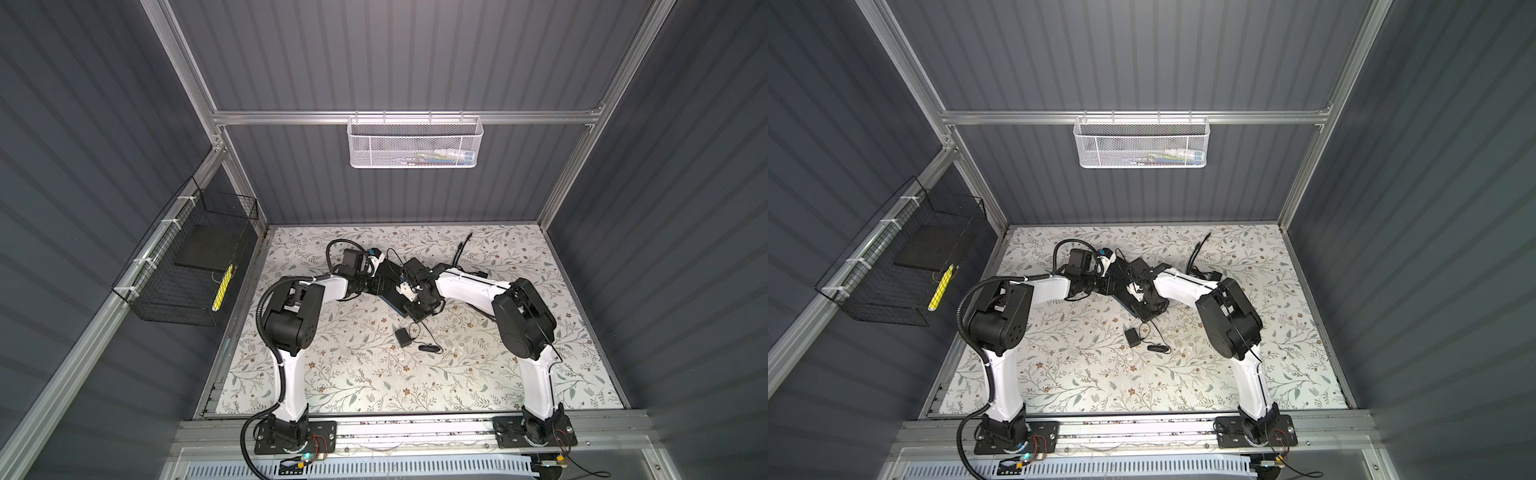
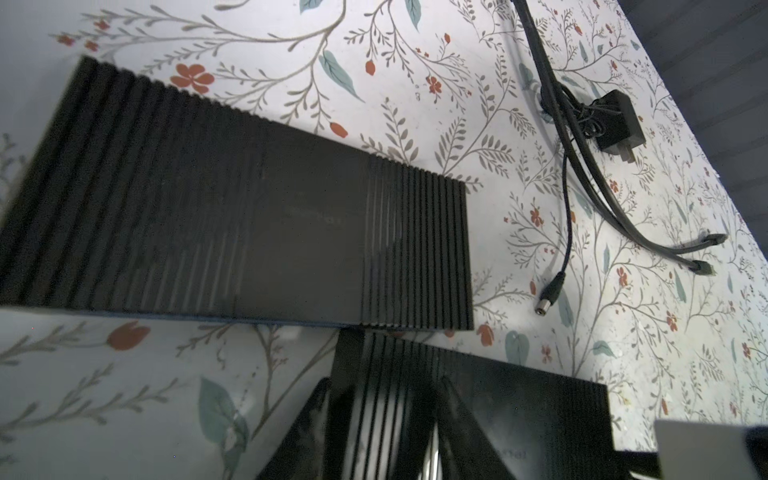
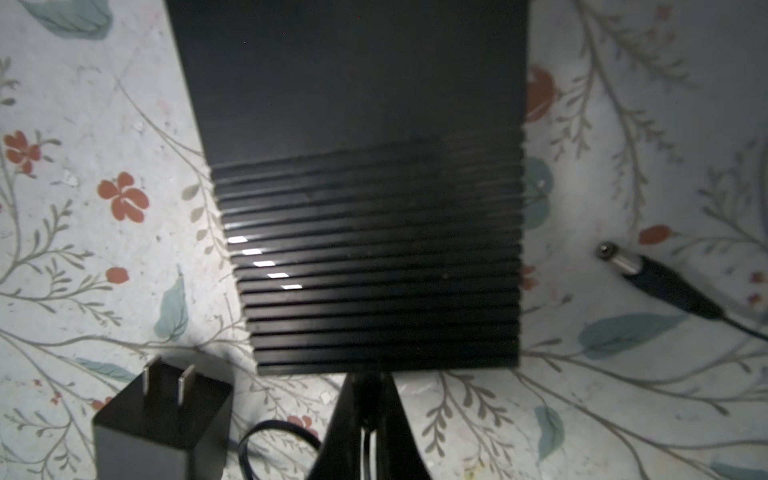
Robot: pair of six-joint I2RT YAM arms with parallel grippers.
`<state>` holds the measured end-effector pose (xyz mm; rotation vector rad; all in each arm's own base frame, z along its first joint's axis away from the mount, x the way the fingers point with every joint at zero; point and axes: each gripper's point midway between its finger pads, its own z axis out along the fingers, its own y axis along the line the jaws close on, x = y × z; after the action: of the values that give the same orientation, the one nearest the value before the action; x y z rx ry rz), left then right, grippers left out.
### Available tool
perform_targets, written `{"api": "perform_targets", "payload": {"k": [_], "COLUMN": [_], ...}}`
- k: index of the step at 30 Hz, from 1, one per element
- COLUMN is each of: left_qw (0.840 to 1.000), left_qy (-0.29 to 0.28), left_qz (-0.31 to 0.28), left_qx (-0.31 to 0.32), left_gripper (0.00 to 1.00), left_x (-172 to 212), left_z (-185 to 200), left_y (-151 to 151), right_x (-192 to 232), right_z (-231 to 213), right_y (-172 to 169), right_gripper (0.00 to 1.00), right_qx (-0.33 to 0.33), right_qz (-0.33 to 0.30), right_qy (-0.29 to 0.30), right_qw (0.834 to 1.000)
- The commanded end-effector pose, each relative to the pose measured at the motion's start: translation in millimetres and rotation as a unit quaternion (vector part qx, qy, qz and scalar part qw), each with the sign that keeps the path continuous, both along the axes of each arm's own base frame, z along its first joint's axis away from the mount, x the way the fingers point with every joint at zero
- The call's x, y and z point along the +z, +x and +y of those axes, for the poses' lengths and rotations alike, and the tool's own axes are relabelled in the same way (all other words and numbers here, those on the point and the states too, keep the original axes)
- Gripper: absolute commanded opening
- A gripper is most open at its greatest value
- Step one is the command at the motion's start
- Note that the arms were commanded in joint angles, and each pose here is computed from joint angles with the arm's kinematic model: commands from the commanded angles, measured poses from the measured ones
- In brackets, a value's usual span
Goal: Insert the plug into the switch port
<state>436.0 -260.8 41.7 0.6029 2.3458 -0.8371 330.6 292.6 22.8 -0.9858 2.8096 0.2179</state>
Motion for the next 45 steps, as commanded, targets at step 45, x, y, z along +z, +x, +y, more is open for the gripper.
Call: {"api": "perform_targets", "payload": {"k": [45], "left_qw": [0.985], "left_qy": [0.019], "left_qz": [0.136], "left_qx": [-0.108], "left_gripper": [0.39], "left_x": [-43.2], "left_z": [-41.6], "left_y": [-109.1], "right_x": [49.6], "right_z": [56.6], "right_y": [76.0], "right_gripper": [0.00], "right_qx": [-0.019], "right_qz": [-0.136], "right_qy": [0.121], "right_qw": [0.983]}}
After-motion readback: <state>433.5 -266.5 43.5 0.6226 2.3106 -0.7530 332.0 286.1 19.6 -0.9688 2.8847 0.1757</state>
